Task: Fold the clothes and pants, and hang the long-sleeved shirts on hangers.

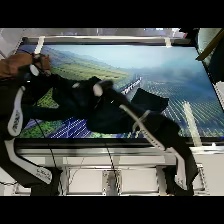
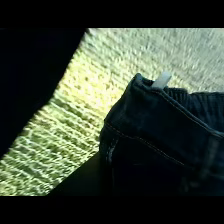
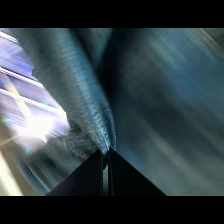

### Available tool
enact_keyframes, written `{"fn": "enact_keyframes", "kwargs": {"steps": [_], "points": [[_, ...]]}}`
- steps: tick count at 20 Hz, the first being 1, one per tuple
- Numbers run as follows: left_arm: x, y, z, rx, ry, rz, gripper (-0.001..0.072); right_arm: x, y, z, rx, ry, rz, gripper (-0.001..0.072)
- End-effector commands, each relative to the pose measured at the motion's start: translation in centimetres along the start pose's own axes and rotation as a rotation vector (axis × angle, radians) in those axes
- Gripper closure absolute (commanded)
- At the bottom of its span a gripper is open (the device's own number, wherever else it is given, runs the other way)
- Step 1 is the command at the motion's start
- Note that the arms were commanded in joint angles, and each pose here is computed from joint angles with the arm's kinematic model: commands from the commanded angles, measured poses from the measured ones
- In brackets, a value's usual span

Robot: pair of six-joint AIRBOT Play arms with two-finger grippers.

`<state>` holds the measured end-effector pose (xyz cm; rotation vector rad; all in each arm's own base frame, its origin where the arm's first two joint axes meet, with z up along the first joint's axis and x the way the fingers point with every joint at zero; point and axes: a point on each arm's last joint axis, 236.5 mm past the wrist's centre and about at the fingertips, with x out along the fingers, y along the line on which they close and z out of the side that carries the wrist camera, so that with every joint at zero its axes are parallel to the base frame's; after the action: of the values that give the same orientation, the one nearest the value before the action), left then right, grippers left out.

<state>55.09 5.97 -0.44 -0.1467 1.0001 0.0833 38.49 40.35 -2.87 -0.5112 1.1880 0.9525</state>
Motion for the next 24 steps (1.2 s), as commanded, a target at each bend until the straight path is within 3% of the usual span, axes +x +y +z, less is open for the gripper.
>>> {"fn": "enact_keyframes", "kwargs": {"steps": [1, 5, 9, 12, 13, 15, 18, 24], "points": [[-7.9, 0.9, 2.8, 0.000, -0.100, 0.018, 0.0688, -10.8, -9.9, -4.3, 0.139, 0.036, -0.229, 0.0690], [-16.5, -1.9, 3.5, 0.035, -0.178, -0.019, 0.0688, -26.8, -16.0, -8.0, 0.274, -0.163, -0.441, 0.0691], [-21.0, -6.1, 0.1, 0.094, -0.105, -0.095, 0.0688, -38.6, -18.2, -12.9, 0.332, -0.317, -0.621, 0.0691], [-20.3, -8.2, -3.6, 0.155, -0.028, -0.118, 0.0688, -39.4, -18.8, -14.0, 0.388, -0.365, -0.580, 0.0690], [-19.1, -8.3, -5.4, 0.158, 0.019, -0.118, 0.0688, -37.8, -18.6, -13.6, 0.400, -0.369, -0.514, 0.0657], [-16.3, -7.0, -9.2, 0.132, 0.121, -0.081, 0.0688, -33.5, -18.4, -12.9, 0.433, -0.338, -0.377, 0.0162], [-12.9, -2.5, -11.6, 0.066, 0.149, 0.076, 0.0688, -28.7, -19.5, -13.2, 0.521, -0.265, -0.285, 0.0162], [-12.3, -2.3, -8.1, 0.032, -0.007, 0.066, 0.0688, -25.1, -13.7, -10.6, 0.485, -0.251, -0.002, 0.0164]]}}
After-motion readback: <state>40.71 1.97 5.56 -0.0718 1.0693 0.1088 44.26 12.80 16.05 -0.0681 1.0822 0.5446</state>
